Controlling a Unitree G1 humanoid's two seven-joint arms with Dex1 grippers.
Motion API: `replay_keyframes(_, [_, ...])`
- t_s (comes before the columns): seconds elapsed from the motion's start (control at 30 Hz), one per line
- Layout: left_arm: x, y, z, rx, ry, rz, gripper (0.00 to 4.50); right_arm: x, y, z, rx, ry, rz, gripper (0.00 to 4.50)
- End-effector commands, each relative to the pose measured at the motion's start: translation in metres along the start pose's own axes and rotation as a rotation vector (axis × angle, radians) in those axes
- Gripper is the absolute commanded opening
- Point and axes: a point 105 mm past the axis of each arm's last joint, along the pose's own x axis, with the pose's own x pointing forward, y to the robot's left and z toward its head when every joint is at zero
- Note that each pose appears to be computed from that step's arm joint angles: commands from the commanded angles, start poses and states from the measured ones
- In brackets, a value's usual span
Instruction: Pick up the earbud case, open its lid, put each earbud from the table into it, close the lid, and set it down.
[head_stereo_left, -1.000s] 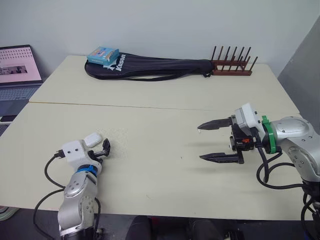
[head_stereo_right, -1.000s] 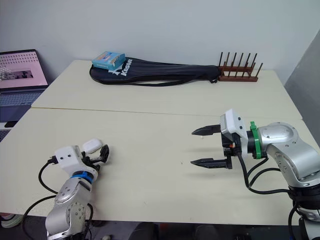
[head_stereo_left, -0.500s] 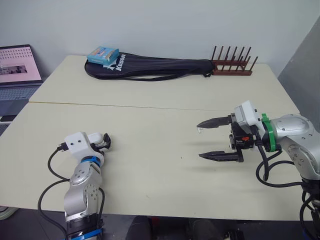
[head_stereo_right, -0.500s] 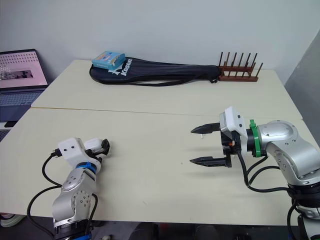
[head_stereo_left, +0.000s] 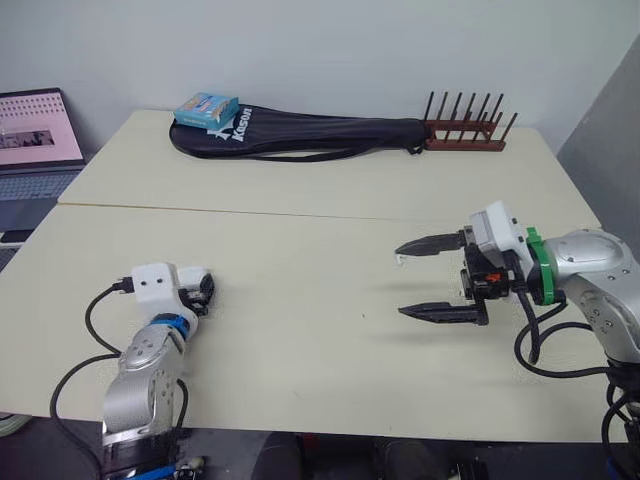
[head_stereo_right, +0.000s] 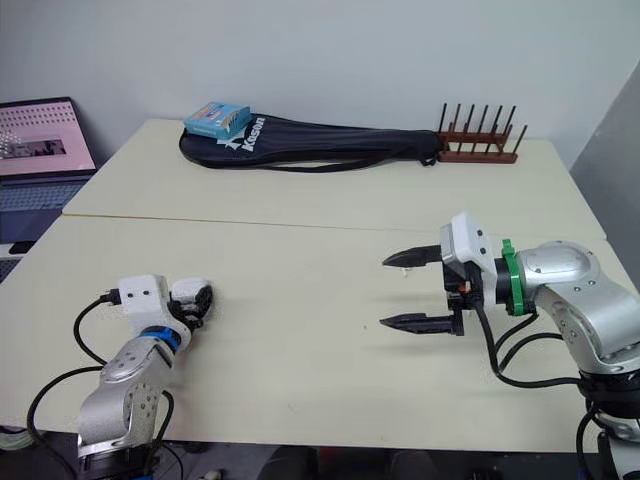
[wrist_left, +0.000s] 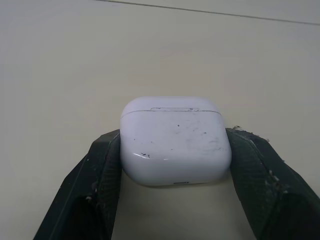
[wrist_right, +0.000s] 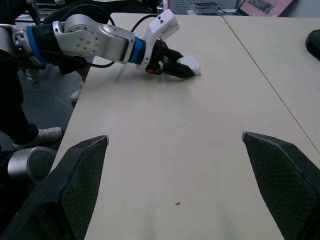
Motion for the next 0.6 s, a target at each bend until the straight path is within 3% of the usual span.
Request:
replay_keyframes(0.03, [-0.011, -0.085, 0.005, 0.08, -0.057, -0.456, 2.77, -0.009, 0.004, 0.008, 0.0, 0.003, -0.038, 4.5])
replay_keyframes(0.13, [-0.025, -0.124, 0.011, 0.119, -0.115, -0.685, 2.77, -0.013, 0.01, 0.003, 0.083, 0.009, -0.06, 4.5])
replay_keyframes(0.3, [-0.048, -0.176, 0.025, 0.289, -0.31, -0.956, 2.77, -0.018, 0.013, -0.015, 0.303, 0.064, -0.153, 4.5])
replay_keyframes(0.43, [-0.058, -0.191, 0.03, 0.355, -0.416, -1.063, 2.77, -0.012, 0.026, -0.032, 0.473, 0.138, -0.125, 4.5])
replay_keyframes(0.6, [-0.061, -0.196, 0.038, 0.429, -0.521, -1.1, 2.77, 0.002, 0.025, -0.039, 0.629, 0.108, -0.123, 4.5])
